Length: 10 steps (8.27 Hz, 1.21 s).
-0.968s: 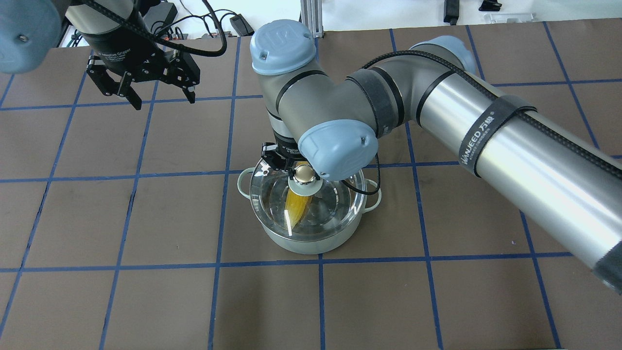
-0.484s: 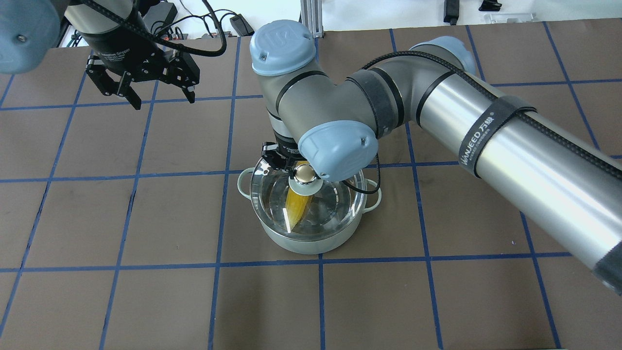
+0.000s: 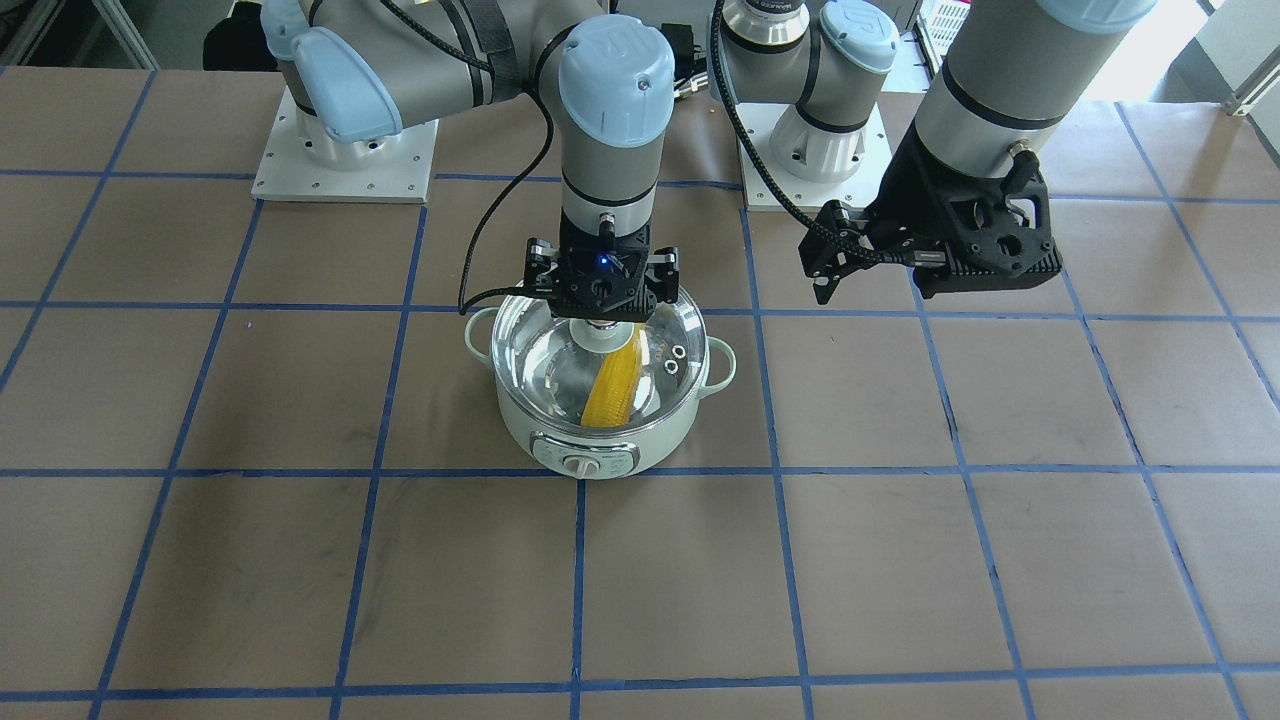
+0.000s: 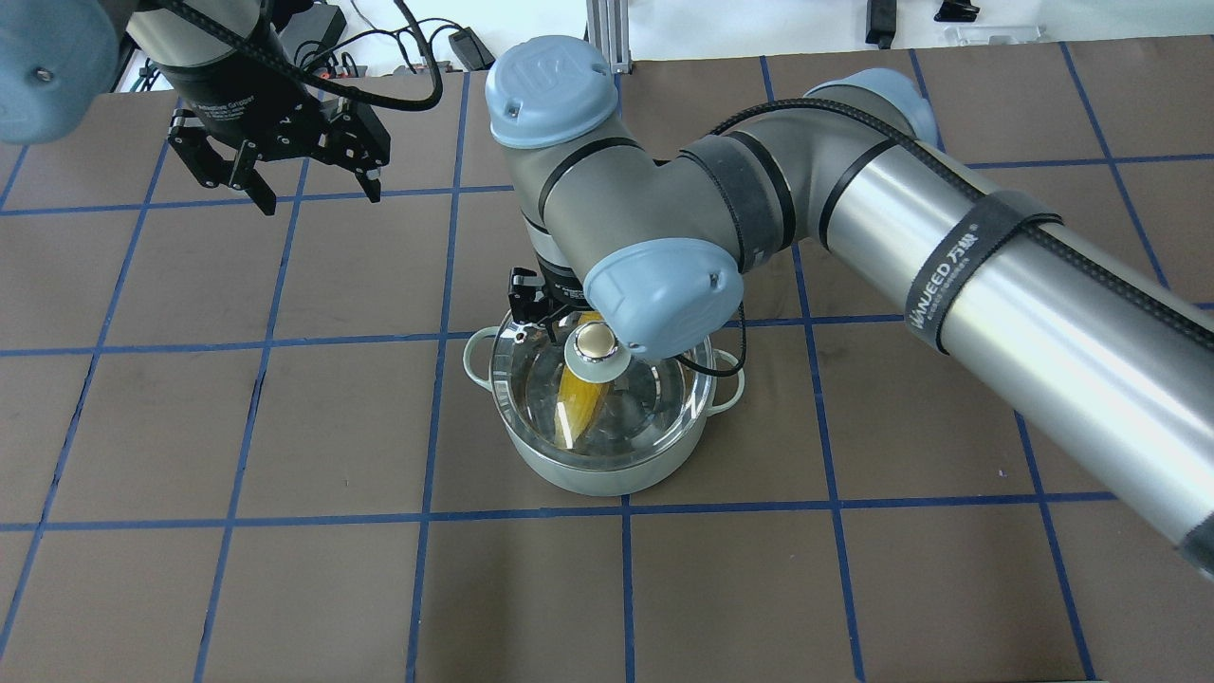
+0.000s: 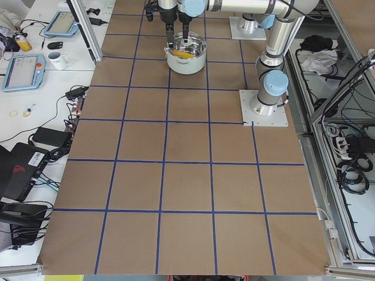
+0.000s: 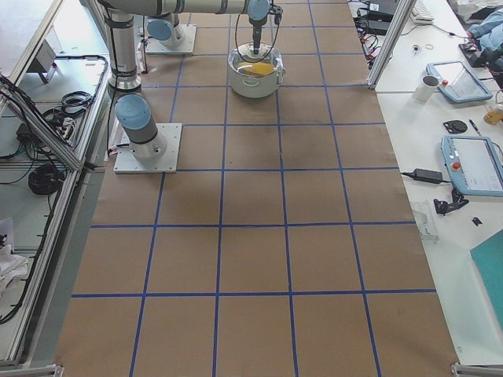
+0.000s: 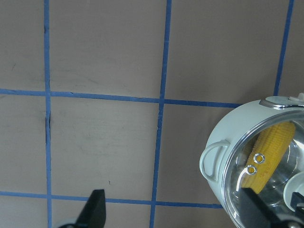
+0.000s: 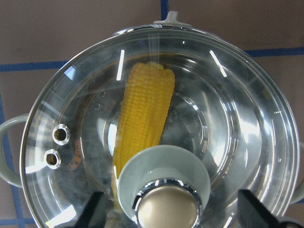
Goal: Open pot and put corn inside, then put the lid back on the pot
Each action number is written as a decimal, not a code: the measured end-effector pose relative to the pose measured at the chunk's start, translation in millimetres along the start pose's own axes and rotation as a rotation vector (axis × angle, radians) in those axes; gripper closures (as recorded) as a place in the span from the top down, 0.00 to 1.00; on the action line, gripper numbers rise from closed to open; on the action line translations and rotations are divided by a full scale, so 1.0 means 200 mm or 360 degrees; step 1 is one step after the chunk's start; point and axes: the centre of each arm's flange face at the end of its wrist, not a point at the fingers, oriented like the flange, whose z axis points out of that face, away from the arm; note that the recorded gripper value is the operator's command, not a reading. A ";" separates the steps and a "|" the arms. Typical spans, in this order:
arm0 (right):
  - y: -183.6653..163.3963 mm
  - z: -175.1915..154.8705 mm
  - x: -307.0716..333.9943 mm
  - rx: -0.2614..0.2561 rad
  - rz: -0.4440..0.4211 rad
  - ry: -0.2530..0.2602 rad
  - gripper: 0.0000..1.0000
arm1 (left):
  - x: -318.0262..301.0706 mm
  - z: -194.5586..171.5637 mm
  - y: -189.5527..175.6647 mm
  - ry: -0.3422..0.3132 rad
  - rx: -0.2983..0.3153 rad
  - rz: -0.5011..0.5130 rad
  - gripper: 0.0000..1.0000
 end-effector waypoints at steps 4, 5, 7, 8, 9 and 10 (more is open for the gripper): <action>0.04 -0.43 0.42 0.0075 -0.0034 0.0004 1.00 | 0.00 0.00 0.00 0.0000 0.0004 -0.0001 1.00; 0.02 -0.56 0.65 0.0074 -0.0040 0.0008 1.00 | 0.00 0.00 0.00 -0.0001 0.0001 -0.0001 1.00; 0.04 -0.73 1.06 0.0045 -0.0050 0.0005 1.00 | 0.00 0.00 0.00 -0.0001 -0.0001 -0.0001 1.00; 0.06 -0.76 1.16 0.0022 -0.0050 -0.0003 1.00 | 0.00 0.00 0.00 -0.0002 -0.0002 -0.0001 1.00; 0.07 -0.77 1.20 0.0007 -0.0052 -0.0006 1.00 | 0.00 0.00 0.00 -0.0002 -0.0002 -0.0001 1.00; 0.08 -0.78 1.22 0.0002 -0.0053 -0.0007 1.00 | 0.00 0.00 0.00 -0.0002 0.0001 -0.0001 1.00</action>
